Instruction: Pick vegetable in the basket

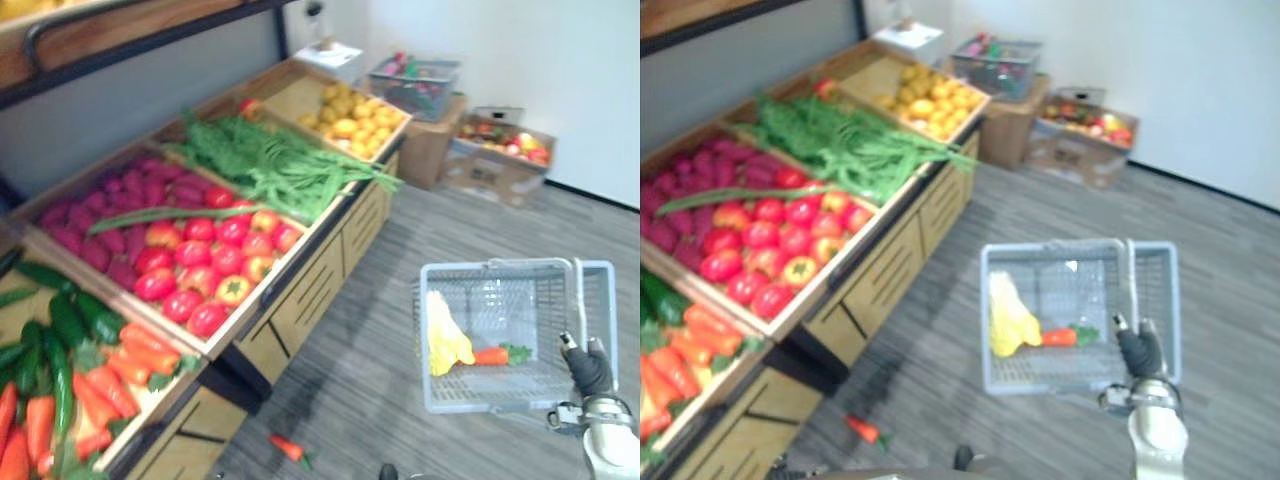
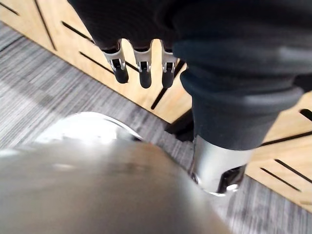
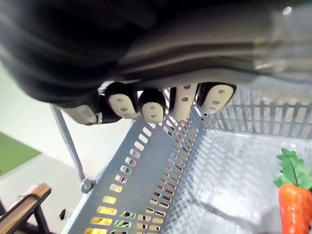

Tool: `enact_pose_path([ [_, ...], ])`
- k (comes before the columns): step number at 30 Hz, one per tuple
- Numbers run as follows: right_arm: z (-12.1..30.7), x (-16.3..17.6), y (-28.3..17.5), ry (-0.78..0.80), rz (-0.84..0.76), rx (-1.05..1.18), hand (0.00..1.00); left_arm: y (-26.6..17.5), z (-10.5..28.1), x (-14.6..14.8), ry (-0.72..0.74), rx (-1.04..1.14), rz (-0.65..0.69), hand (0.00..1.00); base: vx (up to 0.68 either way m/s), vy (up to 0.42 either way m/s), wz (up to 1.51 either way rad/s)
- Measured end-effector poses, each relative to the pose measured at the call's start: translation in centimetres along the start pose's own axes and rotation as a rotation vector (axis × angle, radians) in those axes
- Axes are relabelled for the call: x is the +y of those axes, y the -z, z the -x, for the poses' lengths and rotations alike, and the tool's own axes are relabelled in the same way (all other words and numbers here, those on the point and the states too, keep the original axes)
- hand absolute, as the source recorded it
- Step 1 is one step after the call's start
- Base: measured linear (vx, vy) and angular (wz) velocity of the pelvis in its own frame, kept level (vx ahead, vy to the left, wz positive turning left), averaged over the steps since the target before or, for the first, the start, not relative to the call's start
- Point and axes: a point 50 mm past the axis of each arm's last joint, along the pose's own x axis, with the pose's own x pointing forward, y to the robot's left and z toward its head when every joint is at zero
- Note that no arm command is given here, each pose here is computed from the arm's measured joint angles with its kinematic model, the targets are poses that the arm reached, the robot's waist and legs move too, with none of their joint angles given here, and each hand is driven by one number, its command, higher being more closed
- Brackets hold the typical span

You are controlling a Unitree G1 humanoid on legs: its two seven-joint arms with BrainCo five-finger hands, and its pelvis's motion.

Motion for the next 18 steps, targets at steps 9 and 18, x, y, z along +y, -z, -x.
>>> enact_pose_path([
  [9, 1.5, 2.8, 3.3, -0.131, -0.019, 0.149, 1.00, 0.6, 0.5, -1.8, 0.080, -0.003, -0.066, 0.00, -0.05, 0.229, -1.22],
  [18, 3.5, 3.0, 6.0, -0.125, -0.071, 0.280, 1.00, -1.1, 0.2, -2.2, 0.132, -0.080, -0.162, 0.00, 0.07, 0.070, -0.33],
])
